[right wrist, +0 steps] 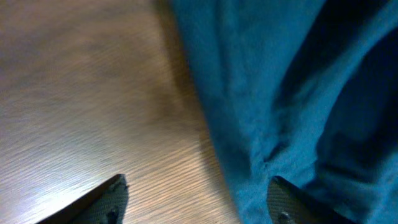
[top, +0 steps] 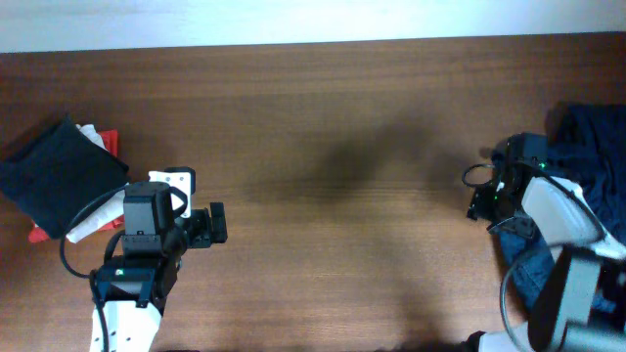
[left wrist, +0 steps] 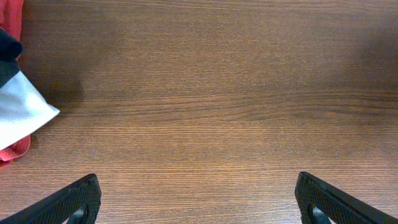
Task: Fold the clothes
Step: 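Reach the right gripper into the navy pile and grasp the shorts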
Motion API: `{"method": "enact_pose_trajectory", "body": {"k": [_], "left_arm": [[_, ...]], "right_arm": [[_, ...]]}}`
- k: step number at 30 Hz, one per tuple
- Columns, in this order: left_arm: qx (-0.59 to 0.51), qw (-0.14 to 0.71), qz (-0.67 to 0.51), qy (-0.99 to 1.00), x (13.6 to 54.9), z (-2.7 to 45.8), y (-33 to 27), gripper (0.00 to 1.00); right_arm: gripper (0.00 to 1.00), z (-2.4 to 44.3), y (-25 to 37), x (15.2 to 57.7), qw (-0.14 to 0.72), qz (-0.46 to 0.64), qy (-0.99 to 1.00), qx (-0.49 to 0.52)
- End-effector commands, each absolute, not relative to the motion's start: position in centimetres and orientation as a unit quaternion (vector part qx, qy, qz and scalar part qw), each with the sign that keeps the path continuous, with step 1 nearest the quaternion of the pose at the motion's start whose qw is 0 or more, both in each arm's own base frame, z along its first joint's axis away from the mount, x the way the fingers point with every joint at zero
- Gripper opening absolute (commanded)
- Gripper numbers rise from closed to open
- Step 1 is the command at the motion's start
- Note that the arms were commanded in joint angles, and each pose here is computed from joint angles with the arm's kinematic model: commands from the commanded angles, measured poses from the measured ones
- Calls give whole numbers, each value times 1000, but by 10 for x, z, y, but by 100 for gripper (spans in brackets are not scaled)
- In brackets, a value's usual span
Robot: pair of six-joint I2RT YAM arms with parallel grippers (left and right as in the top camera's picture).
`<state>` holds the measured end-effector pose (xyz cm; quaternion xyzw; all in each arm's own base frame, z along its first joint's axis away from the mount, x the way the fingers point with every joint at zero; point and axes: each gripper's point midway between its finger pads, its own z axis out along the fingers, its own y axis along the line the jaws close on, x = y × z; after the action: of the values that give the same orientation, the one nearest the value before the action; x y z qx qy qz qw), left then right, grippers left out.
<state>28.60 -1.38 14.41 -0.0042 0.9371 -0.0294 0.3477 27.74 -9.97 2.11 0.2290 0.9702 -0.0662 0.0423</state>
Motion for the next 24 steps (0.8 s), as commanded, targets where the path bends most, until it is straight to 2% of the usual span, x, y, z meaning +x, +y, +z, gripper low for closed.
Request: {"method": "enact_pose_trajectory", "body": {"k": [1,9,11,13,15,16,19,21,23,24], "left_arm": [[0,358,-37,933,290,154,-17,99],[0,358,-37,933,290,154,-17,99],[0,358,-37,933,290,154,-17,99],[0,358,-37,933,290,154,-17,99],[0,358,-36,933,291,154,-17,99],[0,358,-37,933,291,154,-17,99],[0,361,-37,932,292,155,-17,99],[0,364,-37,931,293,156,-17,99],[0,367,-37,930,294,157,-17,99],[0,369,-37,929,295,158,-17,99]], "right_arm": [[57,9,-115,269,16,-88,961,260],[58,5,-134,257,14,-113,946,304],[40,5,-134,257,14,-113,946,304],[4,5,-134,257,15,-111,946,304],[4,11,-131,262,18,-100,947,304],[4,29,-132,272,29,-93,947,305],[4,125,-139,324,104,-68,955,268],[4,208,-133,355,180,-30,954,238],[4,280,-89,373,250,72,952,158],[4,289,-67,372,248,107,953,139]]}}
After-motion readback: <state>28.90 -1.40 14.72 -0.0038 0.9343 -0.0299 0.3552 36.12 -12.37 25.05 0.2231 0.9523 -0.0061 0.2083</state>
